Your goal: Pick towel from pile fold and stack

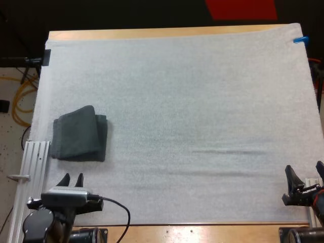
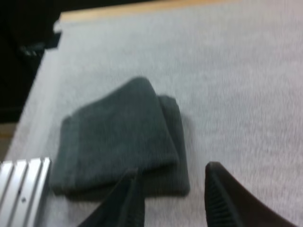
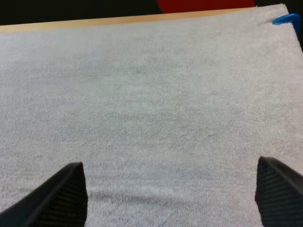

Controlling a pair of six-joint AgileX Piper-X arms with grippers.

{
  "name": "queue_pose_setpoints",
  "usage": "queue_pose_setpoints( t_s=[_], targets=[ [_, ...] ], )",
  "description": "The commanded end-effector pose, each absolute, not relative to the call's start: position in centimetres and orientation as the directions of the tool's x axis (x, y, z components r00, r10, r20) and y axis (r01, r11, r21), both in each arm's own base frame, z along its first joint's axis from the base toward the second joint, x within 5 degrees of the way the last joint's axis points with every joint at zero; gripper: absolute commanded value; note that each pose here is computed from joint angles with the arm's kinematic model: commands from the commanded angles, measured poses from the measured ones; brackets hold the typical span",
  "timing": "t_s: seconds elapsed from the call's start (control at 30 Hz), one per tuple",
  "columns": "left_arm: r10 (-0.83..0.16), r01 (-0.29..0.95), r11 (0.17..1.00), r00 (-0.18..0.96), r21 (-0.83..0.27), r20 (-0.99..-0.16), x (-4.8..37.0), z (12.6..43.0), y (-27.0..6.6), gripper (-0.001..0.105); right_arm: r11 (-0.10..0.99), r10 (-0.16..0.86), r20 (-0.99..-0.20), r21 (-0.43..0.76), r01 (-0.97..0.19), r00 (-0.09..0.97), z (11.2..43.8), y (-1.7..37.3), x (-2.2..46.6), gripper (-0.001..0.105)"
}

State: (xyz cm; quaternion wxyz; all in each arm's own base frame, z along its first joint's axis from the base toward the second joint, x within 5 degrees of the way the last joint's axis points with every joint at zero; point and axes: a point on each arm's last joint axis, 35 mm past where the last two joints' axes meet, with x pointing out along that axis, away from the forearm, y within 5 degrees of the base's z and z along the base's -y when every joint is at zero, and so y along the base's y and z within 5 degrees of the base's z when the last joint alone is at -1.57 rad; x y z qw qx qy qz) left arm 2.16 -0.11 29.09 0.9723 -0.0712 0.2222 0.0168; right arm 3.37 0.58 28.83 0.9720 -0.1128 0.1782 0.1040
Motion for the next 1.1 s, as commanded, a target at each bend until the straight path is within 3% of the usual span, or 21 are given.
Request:
queue_pose_setpoints(
  t_s=[0.0, 0.5, 0.8, 1.07],
  targets=[
    [-0.005, -0.061, 0.988, 0.907, -0.143, -0.421, 2.56, 29.25, -0.09, 0.030, 0.949, 0.169, -0.375, -0.188, -0.253, 0.911, 28.85, 0.61, 3.46, 0.071],
    [-0.005, -0.060, 0.988, 0.907, -0.143, -0.421, 2.56, 29.25, -0.09, 0.030, 0.950, 0.164, -0.375, -0.188, -0.248, 0.912, 28.85, 0.59, 3.46, 0.071],
    [-0.075, 0.016, 0.990, 0.904, -0.143, -0.421, 2.55, 29.25, -0.29, 0.030, 0.952, 0.157, -0.375, -0.188, -0.241, 0.913, 28.85, 0.57, 3.47, 0.071],
    [-0.089, 0.032, 0.989, 0.903, -0.143, -0.421, 2.54, 29.25, -0.33, 0.030, 0.972, 0.062, -0.375, -0.188, -0.142, 0.925, 28.85, 0.21, 3.51, 0.071]
  ],
)
